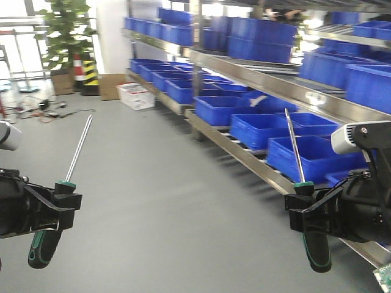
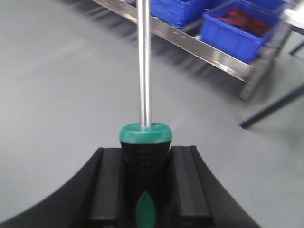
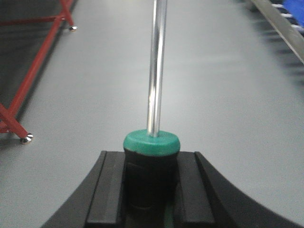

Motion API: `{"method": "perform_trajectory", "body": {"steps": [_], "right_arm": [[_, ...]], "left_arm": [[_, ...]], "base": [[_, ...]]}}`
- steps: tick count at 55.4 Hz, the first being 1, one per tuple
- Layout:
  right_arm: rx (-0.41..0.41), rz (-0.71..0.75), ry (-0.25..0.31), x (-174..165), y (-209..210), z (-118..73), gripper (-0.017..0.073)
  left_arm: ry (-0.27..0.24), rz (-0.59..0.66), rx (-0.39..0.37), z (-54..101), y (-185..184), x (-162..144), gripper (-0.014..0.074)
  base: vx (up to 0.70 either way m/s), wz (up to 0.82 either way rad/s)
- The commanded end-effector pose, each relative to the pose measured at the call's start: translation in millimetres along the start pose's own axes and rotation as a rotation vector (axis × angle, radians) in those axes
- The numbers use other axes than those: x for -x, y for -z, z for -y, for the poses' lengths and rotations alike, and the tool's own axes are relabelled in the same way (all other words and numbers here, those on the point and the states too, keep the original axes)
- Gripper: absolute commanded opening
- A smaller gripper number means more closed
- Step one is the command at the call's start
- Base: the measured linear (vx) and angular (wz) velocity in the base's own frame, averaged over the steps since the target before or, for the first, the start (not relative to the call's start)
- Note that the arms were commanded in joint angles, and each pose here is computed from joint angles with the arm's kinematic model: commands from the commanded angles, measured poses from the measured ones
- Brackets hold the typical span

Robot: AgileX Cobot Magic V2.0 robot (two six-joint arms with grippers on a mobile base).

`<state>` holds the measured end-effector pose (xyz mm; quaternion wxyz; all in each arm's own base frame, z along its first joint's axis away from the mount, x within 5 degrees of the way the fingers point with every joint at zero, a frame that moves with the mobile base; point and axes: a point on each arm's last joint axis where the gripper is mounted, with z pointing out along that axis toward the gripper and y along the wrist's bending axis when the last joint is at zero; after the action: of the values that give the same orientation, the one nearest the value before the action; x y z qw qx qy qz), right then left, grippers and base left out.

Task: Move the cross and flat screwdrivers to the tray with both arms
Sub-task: 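Hold both screwdrivers while driving to the conveyor shelf tray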

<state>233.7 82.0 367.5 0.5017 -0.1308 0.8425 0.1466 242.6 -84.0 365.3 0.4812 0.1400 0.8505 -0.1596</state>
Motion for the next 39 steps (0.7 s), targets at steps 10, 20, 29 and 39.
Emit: {"method": "perform_trajectory", "body": {"steps": [10,20,29,39], "right_arm": [[-0.011,0.132,0.003,19.3,13.1,-0.7,-0.0008],[-0.011,0.132,0.003,19.3,13.1,-0.7,-0.0008],[-0.011,0.132,0.003,19.3,13.1,-0.7,-0.0008],[-0.011,0.132,0.003,19.3,13.1,-0.7,-0.0008]], "left_arm": [[0.016,0.134,0.006,3.0,13.5,18.6,0.0003],[0.016,0.134,0.006,3.0,13.5,18.6,0.0003],[0.016,0.134,0.006,3.0,13.5,18.6,0.0003],[0.016,0.134,0.006,3.0,13.5,18.6,0.0003]], "base": [[0.61,0.57],[0.62,0.48],[0.61,0.41],[0.61,0.38]]}}
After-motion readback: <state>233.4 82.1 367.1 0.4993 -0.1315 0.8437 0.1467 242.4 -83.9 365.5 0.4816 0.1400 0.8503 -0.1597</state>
